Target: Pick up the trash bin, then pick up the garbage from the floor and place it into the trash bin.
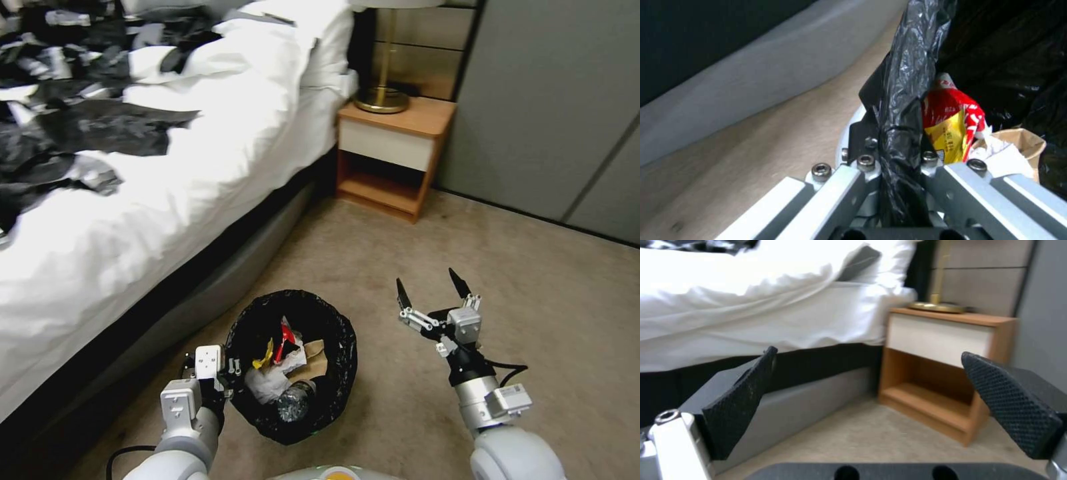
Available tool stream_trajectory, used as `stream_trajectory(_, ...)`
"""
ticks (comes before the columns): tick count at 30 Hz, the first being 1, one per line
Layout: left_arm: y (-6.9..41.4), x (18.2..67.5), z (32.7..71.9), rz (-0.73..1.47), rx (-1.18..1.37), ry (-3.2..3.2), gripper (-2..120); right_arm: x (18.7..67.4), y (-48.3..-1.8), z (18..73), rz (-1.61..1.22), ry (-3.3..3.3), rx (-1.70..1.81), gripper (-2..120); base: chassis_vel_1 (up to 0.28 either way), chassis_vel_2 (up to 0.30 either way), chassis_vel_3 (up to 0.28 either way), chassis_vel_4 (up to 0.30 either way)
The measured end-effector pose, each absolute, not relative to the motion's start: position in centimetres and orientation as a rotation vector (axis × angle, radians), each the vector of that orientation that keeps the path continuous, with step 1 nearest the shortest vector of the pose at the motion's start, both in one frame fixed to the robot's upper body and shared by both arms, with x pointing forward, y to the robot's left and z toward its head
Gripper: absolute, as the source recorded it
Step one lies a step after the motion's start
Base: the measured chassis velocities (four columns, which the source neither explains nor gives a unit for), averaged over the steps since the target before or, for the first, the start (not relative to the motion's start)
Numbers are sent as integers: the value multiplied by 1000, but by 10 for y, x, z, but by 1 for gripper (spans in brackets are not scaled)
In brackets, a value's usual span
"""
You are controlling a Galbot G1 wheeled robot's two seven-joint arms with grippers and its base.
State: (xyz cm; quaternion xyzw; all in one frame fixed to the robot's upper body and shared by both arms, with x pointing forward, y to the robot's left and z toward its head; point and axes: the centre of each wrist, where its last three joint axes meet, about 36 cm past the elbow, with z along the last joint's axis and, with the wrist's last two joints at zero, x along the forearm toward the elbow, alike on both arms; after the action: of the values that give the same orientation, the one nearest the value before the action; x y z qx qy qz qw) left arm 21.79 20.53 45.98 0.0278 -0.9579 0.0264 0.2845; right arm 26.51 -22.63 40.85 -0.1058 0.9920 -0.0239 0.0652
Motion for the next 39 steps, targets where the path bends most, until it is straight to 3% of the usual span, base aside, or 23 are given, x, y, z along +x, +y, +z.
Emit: stream_trajectory(39,207,201,470,65,70,-2537,0,256,-213,403,-124,3064,-502,100,125,124,129,126)
